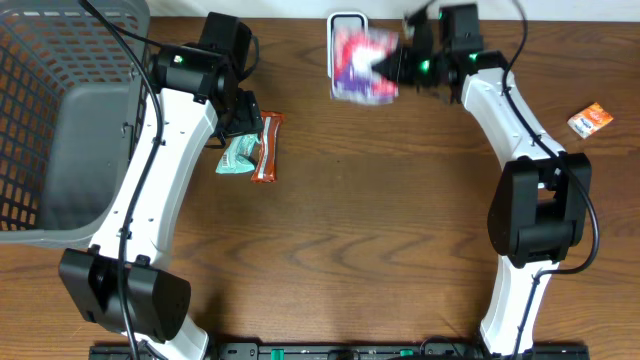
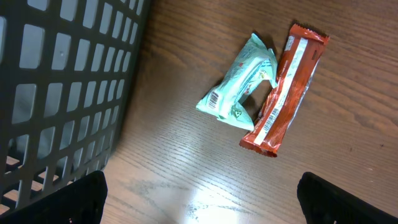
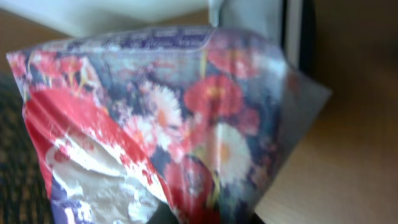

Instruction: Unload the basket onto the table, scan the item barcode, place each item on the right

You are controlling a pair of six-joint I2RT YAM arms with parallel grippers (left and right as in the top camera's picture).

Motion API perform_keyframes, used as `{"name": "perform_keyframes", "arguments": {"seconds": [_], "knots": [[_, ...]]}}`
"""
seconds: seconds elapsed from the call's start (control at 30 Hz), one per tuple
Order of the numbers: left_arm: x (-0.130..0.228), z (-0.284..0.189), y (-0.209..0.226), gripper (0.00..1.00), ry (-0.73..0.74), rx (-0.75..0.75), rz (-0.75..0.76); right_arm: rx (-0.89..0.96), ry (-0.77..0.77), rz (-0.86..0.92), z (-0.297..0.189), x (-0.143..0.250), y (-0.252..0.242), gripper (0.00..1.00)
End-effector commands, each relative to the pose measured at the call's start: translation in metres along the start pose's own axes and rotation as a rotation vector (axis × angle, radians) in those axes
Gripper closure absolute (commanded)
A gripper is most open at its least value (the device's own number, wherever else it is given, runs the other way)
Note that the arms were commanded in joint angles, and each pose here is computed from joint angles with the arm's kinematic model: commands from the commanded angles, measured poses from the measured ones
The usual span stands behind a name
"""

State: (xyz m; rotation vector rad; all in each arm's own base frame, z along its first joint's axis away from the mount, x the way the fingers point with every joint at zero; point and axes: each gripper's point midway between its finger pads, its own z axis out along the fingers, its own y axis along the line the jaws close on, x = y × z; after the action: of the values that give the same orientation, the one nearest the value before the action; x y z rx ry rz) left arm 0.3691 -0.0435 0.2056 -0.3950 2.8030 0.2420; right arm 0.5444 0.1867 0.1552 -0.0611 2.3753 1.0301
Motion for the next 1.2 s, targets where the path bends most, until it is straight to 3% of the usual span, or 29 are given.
{"name": "perform_keyframes", "arguments": {"seconds": [0.0, 0.13, 0.33, 0.43, 0.57, 0.7, 0.93, 1.1, 1.17], "knots": [[-0.001, 0.000, 0.000, 0.02, -0.002, -0.005, -0.009, 0.006, -0.134, 0.098, -0.003, -0.035, 0.015, 0.99], [-0.001, 0.000, 0.000, 0.02, -0.002, -0.005, -0.009, 0.137, -0.261, 0.112, 0.009, -0.051, 0.003, 0.99], [-0.001, 0.000, 0.000, 0.02, -0.002, -0.005, -0.009, 0.138, -0.305, 0.096, 0.046, -0.047, 0.005, 0.99], [-0.001, 0.000, 0.000, 0.02, -0.002, -0.005, -0.009, 0.178, -0.341, 0.090, 0.035, -0.057, -0.005, 0.99], [-0.001, 0.000, 0.000, 0.02, -0.002, -0.005, -0.009, 0.250, -0.398, 0.081, -0.015, -0.083, -0.029, 0.99], [-0.001, 0.000, 0.000, 0.02, -0.002, -0.005, -0.009, 0.479, -0.427, 0.245, -0.104, -0.088, -0.105, 0.99], [-0.001, 0.000, 0.000, 0.02, -0.002, -0.005, -0.009, 0.964, -0.457, 0.671, -0.253, -0.024, -0.257, 0.99], [-0.001, 0.000, 0.000, 0.02, -0.002, -0.005, -0.009, 1.038, -0.494, 0.798, -0.310, -0.001, -0.297, 0.99], [-0.001, 0.000, 0.000, 0.02, -0.002, -0.005, -0.009, 1.040, -0.499, 0.815, -0.327, 0.004, -0.308, 0.85]]}}
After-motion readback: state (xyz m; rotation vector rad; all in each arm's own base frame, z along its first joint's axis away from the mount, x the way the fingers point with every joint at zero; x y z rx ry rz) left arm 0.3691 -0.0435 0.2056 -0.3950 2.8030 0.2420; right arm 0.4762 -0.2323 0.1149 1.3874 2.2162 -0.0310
